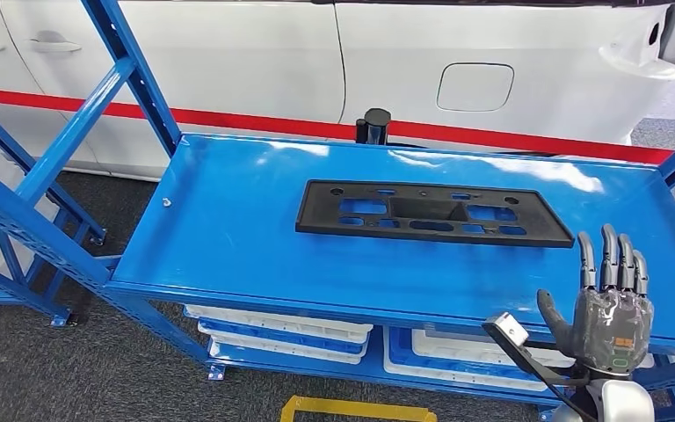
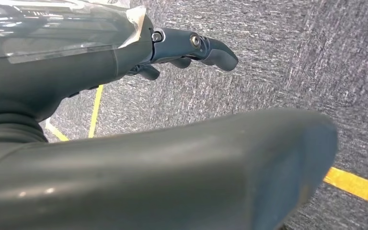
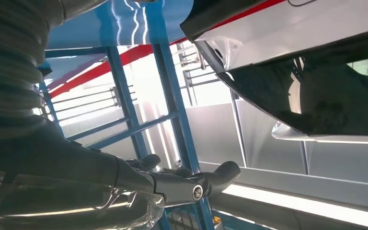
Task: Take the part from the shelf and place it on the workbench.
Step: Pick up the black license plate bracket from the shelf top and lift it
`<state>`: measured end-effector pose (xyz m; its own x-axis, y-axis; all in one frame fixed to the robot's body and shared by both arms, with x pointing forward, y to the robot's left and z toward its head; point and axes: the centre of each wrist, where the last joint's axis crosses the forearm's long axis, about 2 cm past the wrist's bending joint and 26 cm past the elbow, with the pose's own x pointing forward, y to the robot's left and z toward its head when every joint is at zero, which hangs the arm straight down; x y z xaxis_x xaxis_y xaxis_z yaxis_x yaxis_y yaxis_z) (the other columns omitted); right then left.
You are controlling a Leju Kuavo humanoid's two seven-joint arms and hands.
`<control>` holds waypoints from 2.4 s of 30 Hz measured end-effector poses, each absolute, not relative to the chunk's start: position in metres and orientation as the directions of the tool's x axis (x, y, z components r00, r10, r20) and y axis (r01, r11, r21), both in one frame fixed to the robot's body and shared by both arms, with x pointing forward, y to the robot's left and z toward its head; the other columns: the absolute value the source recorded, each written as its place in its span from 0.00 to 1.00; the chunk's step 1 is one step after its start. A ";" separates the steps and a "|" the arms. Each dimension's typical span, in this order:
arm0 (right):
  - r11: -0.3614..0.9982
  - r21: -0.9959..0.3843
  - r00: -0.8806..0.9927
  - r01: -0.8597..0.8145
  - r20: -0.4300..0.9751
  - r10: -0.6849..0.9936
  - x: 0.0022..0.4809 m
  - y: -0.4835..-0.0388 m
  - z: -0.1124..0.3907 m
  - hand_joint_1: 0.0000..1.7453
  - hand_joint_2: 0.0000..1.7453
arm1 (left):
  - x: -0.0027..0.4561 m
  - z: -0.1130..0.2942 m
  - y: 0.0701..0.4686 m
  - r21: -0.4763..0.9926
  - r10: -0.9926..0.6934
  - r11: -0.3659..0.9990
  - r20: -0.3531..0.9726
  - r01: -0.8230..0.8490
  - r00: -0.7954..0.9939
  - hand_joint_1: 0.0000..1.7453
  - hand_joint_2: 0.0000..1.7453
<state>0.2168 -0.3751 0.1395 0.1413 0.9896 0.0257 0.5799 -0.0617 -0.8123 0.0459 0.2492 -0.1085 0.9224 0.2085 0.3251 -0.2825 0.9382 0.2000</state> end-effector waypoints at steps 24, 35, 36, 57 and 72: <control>-0.053 -0.860 0.057 0.507 -0.028 0.998 0.307 -0.390 0.127 0.00 1.00 | 0.048 -0.108 0.250 0.187 0.167 0.952 0.343 -0.241 0.924 0.00 0.00; -0.009 -0.869 -0.065 0.494 -0.047 0.997 0.350 -0.363 0.136 0.00 1.00 | 0.048 -0.108 0.250 0.206 0.176 0.945 0.337 -0.255 0.925 0.00 0.00; -0.007 -0.869 -0.071 0.494 -0.049 0.996 0.354 -0.361 0.138 0.00 1.00 | 0.048 -0.108 0.250 0.208 0.176 0.944 0.337 -0.256 0.925 0.00 0.00; -0.037 -0.927 0.014 0.374 -0.035 0.999 0.402 -0.365 0.148 0.01 1.00 | 0.047 -0.108 0.250 0.228 0.181 0.937 0.332 -0.265 0.926 0.00 0.00; -0.032 -0.944 0.039 0.329 -0.020 0.999 0.403 -0.368 0.141 0.97 1.00 | 0.047 -0.108 0.250 0.235 0.177 0.935 0.337 -0.265 0.925 0.00 0.00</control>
<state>0.4028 -0.3680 0.1407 0.0388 0.9990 -0.0200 0.3287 -0.0317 -0.9439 0.0473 0.2497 -0.1082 0.9248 0.1772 0.3367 -0.2648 0.9352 0.2351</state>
